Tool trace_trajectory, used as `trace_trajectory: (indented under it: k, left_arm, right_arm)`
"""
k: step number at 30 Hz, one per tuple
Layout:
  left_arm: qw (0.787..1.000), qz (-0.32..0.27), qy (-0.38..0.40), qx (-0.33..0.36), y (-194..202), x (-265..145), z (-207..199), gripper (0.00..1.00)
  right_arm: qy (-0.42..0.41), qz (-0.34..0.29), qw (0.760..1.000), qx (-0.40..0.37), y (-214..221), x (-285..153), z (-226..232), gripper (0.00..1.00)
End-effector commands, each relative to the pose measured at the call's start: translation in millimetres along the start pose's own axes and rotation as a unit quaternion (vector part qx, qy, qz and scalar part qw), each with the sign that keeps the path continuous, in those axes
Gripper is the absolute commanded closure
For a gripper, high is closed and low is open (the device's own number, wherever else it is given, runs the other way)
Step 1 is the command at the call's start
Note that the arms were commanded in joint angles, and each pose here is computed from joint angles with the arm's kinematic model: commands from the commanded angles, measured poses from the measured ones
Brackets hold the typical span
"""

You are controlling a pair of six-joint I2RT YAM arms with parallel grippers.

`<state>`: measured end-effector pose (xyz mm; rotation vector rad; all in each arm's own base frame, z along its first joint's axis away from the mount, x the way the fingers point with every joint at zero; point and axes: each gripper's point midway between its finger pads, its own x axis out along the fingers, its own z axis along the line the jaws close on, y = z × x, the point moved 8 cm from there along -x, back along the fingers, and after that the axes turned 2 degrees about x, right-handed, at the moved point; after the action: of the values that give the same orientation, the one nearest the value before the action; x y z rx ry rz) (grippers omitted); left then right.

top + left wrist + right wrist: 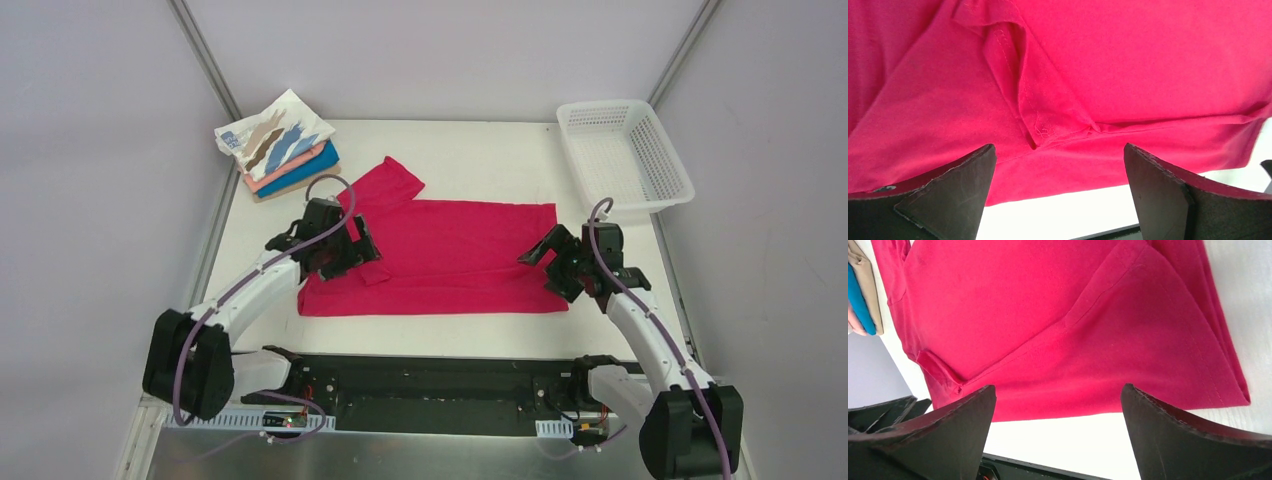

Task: Fold and stack the t-shirts
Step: Fold the flattened tshirt in 1/3 of the way

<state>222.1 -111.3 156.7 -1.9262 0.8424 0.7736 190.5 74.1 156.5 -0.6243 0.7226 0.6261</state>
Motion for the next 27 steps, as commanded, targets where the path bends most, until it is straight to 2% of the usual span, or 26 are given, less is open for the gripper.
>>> trace_trajectory:
  k: [1,11,22,27]
  left_arm:
    - [1.0,0.011,0.004,0.008,-3.9,18.2,-11.6,0.01]
    - [0.996,0.074,0.044,0.006,2.3,59.3,-27.8,0.01]
    - [0.996,0.067,0.065,0.016,-11.2,62.8,-45.8,0.01]
    - [0.995,0.07,0.07,0.024,-23.9,78.2,-59.7,0.01]
  right_arm:
    - [-0.024,0.015,1.0,-0.005,1.6,6.6,5.3,0.0]
    - [0.011,0.011,1.0,-0.01,0.1,10.6,-2.5,0.0]
    - [0.028,0.002,1.0,-0.011,-1.9,11.8,-5.5,0.01]
    - [0.031,-0.002,0.999,-0.012,-3.8,12.0,-4.9,0.01]
